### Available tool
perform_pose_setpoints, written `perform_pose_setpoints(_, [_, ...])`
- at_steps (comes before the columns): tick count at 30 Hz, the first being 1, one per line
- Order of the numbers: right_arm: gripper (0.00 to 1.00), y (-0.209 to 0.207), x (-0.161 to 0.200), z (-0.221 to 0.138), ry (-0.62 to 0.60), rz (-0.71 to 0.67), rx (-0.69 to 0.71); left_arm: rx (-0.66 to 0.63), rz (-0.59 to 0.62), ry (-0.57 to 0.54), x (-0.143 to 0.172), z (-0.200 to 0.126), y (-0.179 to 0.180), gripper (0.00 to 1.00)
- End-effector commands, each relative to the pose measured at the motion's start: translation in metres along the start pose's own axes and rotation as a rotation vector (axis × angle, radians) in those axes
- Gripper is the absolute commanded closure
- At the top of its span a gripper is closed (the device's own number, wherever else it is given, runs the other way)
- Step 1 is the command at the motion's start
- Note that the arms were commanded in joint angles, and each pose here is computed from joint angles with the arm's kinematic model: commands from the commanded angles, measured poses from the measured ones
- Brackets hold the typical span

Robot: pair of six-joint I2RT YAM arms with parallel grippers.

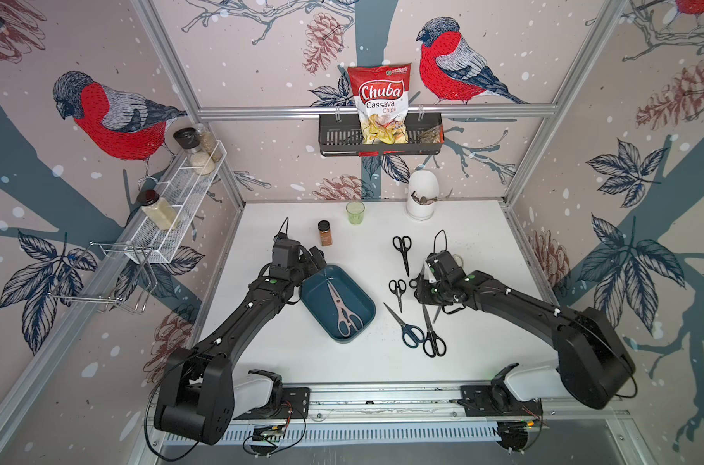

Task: Put the scissors into the storage box
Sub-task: Pick up the scissors from the center of the board.

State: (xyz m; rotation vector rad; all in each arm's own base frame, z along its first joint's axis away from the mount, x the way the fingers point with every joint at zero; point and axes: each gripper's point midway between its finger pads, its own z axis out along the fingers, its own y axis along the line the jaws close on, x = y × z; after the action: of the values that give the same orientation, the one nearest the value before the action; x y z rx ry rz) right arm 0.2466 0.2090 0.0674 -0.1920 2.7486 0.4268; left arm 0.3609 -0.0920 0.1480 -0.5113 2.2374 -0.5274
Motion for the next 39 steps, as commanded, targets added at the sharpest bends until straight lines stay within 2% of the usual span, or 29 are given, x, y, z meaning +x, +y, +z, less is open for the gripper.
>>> perform_pose_setpoints(1, [0.57, -0.004, 0.030, 0.001, 0.068, -0.084, 0.096, 0.001, 0.004, -0.010, -0.003, 0.002, -0.004, 0.05])
perform_pose_setpoints(4, [0.57, 0.003, 0.050, 0.004, 0.106, -0.152, 0.142, 0.003, 0.004, -0.004, -0.002, 0.004, -0.005, 0.05])
perform_pose_setpoints(9, [0.59, -0.001, 0.065, 0.006, 0.130, -0.183, 0.180, -0.001, 0.010, -0.010, -0.003, 0.003, -0.005, 0.05])
perform_pose_setpoints(28, [0.71, -0.001, 0.080, 0.015, 0.158, -0.170, 0.107, -0.017, 0.018, -0.011, -0.002, 0.002, -0.002, 0.05])
perform_pose_setpoints(39, [0.70, -0.006, 0.088, 0.025, 0.183, -0.181, 0.125, -0.051, -0.009, -0.077, -0.009, -0.005, 0.007, 0.05])
